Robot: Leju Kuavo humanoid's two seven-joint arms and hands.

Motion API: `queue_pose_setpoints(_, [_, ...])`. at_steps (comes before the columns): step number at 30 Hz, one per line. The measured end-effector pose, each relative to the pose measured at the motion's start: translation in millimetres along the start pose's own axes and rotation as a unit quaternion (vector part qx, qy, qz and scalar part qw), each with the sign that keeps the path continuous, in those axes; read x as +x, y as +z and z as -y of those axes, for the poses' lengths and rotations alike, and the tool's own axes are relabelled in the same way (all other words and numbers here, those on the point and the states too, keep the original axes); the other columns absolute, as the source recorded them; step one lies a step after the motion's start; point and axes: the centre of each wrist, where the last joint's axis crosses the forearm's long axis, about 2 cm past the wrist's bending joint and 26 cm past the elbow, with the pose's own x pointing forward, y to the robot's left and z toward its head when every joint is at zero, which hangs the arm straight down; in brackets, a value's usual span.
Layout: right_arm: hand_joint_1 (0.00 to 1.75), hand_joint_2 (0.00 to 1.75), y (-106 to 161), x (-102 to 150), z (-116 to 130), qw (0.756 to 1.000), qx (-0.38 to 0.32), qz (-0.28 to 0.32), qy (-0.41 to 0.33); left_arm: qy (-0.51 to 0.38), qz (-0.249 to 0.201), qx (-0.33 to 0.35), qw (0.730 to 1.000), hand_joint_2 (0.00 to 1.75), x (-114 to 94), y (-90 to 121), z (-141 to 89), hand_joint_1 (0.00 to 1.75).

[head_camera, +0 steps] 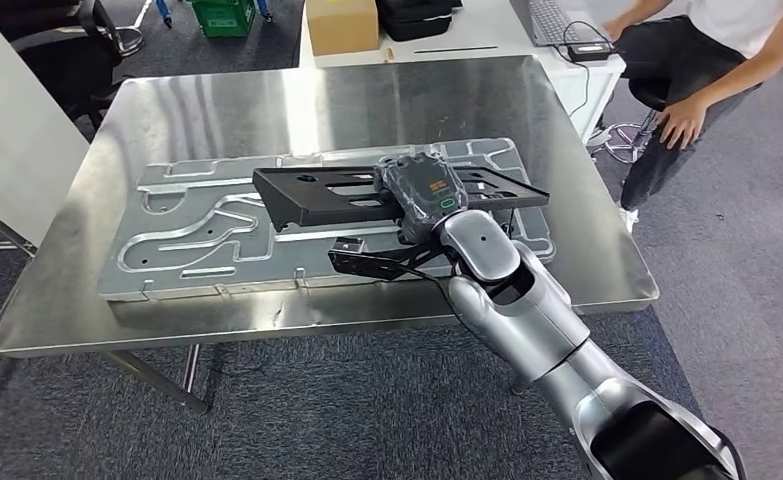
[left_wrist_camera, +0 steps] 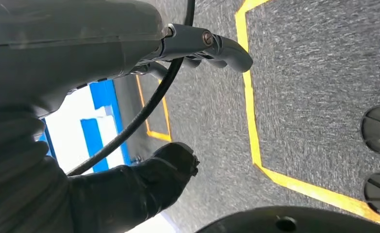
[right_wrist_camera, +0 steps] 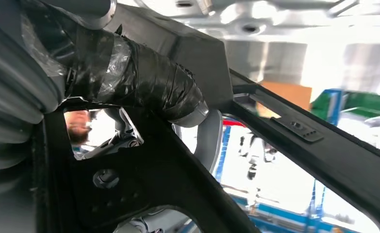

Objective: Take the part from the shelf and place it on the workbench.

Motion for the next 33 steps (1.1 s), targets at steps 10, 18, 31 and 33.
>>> queue_pose_setpoints(10, [1.75,1.75,-3.6,-9.4,-8.4,0.998,0.043,-0.038,0.04,0.008,0.006,-0.01,1.0,1.75,-2.0,-0.2,-1.3,0.0])
queue_pose_setpoints(18, [1.75,1.75,17.6,-74.8,-54.3,0.969,0.178,-0.149,0.081,0.012,0.015,-0.022,1.0,1.75,-4.2,-0.4,-1.5,0.0])
queue_pose_setpoints(31, [0.0,0.0,56.8,-103.6,-92.6,0.931,0.295,-0.205,0.059,0.01,0.012,-0.036,0.999,1.75,-6.2,-0.5,-3.3,0.0])
queue_pose_setpoints(33, [0.0,0.0,59.8,-104.8,-95.1,0.929,0.301,-0.209,0.052,0.009,0.007,-0.037,0.999,1.31,-6.4,-0.6,-3.2,0.0])
